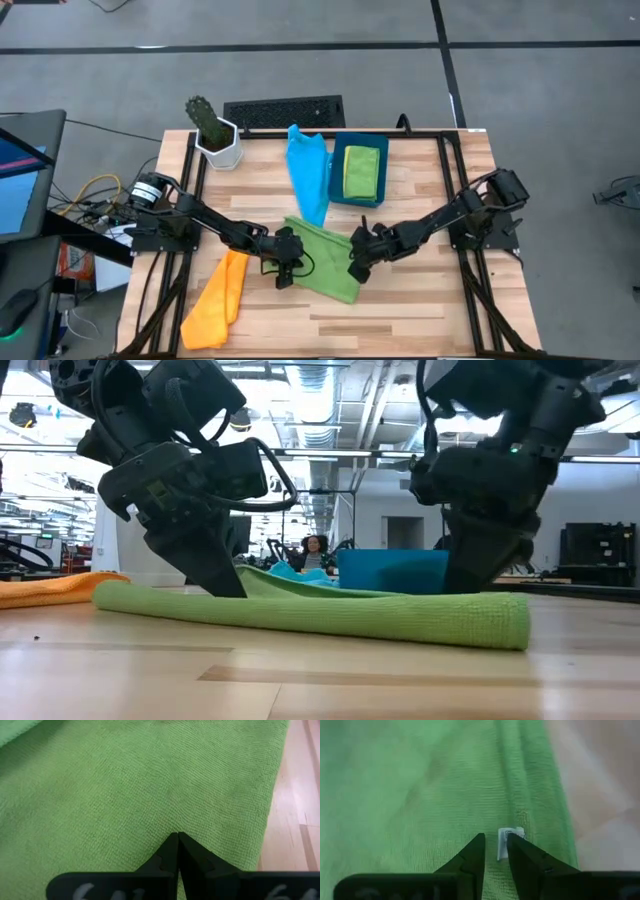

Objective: Fold microfiber towels
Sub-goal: Fold the green towel

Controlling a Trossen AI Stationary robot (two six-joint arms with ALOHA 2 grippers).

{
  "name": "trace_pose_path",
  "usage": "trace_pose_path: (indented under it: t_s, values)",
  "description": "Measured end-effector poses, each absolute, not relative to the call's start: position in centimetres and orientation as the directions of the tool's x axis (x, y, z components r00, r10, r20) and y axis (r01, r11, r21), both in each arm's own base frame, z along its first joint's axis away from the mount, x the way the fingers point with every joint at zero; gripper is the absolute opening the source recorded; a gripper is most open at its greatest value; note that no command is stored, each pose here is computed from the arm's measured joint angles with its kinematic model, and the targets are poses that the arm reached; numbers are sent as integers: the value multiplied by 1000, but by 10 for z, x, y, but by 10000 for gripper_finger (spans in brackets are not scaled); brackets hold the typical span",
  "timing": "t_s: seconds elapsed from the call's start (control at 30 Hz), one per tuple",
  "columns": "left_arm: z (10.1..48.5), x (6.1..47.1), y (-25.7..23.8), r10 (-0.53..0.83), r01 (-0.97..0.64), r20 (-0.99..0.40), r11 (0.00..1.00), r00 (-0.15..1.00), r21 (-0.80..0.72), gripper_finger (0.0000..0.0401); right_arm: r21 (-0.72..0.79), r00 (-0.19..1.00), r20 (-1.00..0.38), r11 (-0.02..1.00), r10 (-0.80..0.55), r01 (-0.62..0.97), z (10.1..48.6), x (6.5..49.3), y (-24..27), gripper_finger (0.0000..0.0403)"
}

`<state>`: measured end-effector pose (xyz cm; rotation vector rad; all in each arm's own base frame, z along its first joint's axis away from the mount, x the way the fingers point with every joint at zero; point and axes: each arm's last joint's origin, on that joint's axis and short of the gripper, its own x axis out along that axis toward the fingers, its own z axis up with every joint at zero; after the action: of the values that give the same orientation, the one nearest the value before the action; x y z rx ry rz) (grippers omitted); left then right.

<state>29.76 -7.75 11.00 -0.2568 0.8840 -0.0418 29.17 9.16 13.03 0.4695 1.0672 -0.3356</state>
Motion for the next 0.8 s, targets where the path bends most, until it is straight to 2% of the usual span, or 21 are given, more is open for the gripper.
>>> trace_pose_path:
  t_s: [0.2, 0.33, 0.47, 0.6, 0.67, 0.8]
  values:
    - [109, 297, -77, -139, -67, -768, 971, 625, -231, 0, 64, 311, -939, 816, -145, 574, 140, 276, 67, 96]
    - [109, 296, -77, -139, -72, -769, 970, 624, -234, 0, 55, 292, -940, 769, -174, 637, 146, 273, 55, 92]
    - [109, 296, -77, -140, -72, -770, 969, 623, -234, 0, 144, 437, -880, 770, -188, 621, 159, 283, 55, 91]
    - [109, 296, -78, -141, -71, -767, 969, 625, -236, 0, 281, 666, -744, 876, -60, 392, 177, 302, 70, 91]
    - [109, 296, -78, -141, -70, -765, 969, 628, -237, 0, 284, 676, -736, 891, -34, 355, 174, 305, 75, 88]
    - [109, 297, -78, -143, -70, -763, 969, 630, -239, 0, 258, 605, -795, 877, -45, 404, 151, 308, 71, 74]
